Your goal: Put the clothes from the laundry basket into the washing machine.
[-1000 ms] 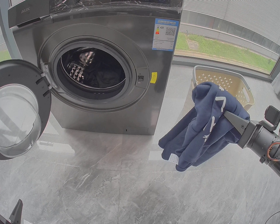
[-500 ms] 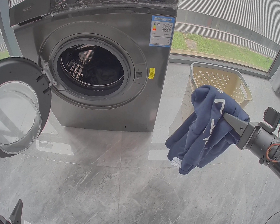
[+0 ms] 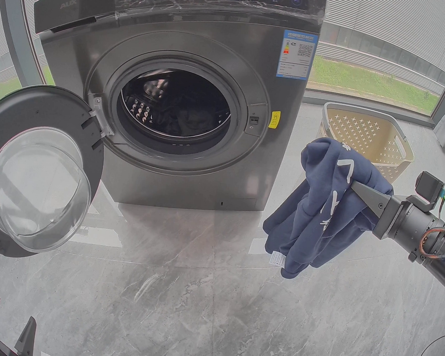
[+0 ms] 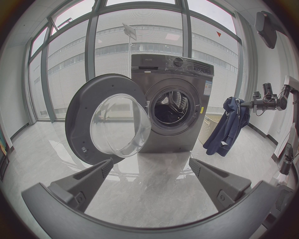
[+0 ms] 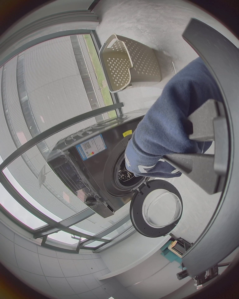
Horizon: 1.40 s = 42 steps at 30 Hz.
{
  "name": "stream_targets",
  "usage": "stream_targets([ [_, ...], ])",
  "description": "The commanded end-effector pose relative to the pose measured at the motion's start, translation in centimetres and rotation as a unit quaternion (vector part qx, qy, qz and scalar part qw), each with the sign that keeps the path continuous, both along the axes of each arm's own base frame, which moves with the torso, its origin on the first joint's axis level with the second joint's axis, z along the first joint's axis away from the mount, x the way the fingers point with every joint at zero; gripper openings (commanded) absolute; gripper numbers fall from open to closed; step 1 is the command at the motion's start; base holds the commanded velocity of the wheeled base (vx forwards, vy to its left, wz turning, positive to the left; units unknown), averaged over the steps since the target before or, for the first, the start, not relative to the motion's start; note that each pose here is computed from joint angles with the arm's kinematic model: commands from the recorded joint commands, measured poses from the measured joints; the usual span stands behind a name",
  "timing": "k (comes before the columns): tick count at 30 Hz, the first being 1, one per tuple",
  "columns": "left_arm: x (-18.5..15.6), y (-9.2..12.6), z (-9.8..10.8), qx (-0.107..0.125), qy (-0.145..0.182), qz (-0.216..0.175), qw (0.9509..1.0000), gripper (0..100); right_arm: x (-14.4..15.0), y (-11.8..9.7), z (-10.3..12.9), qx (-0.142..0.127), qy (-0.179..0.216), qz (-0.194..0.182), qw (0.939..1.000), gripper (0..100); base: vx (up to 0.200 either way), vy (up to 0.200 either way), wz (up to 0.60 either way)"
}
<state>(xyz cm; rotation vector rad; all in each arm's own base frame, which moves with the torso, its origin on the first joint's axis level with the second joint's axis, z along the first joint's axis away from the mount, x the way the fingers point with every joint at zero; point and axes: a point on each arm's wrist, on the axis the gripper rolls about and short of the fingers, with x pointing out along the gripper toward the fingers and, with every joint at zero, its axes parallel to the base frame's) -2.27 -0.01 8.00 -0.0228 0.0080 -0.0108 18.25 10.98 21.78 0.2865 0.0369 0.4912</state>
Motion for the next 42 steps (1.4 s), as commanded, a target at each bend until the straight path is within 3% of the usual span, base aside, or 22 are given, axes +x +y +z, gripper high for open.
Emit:
stream_targets([
  [1, 0.0, 0.0, -0.4, 0.000, 0.001, 0.000, 1.0000, 100, 0.0, 0.0, 0.0, 0.000, 0.001, 0.000, 1.0000, 0, 0.000, 0.200, 0.00],
  [7, 0.0, 0.0, -0.4, 0.000, 0.001, 0.000, 1.0000, 100, 0.0, 0.0, -0.1, -0.001, 0.001, 0.000, 1.0000, 0, 0.000, 0.200, 0.00],
  [23, 0.0, 0.0, -0.4, -0.001, 0.001, 0.001, 1.0000, 100, 0.1, 0.2, -0.4, -0.002, 0.008, 0.004, 1.0000, 0, 0.000, 0.000, 0.00],
  [32, 0.0, 0.0, -0.5, 0.017, 0.000, 0.002, 0.9999, 100, 1.1, 2.3, -1.3, -0.029, 0.014, 0.020, 0.9993, 0, 0.000, 0.000, 0.00],
  [33, 0.0, 0.0, -0.5, 0.017, 0.000, 0.003, 0.9999, 100, 1.7, 4.1, -1.0, -0.027, -0.012, 0.036, 0.9989, 0, 0.000, 0.000, 0.00],
  [35, 0.0, 0.0, -0.5, 0.018, -0.001, 0.002, 0.9998, 100, 2.1, 5.2, -0.5, -0.015, -0.027, 0.046, 0.9985, 0, 0.000, 0.000, 0.00],
  [42, 0.0, 0.0, -0.4, 0.019, 0.000, -0.001, 0.9998, 100, 3.6, 7.5, 0.1, 0.007, -0.045, 0.057, 0.9973, 0, 0.000, 0.000, 0.00],
])
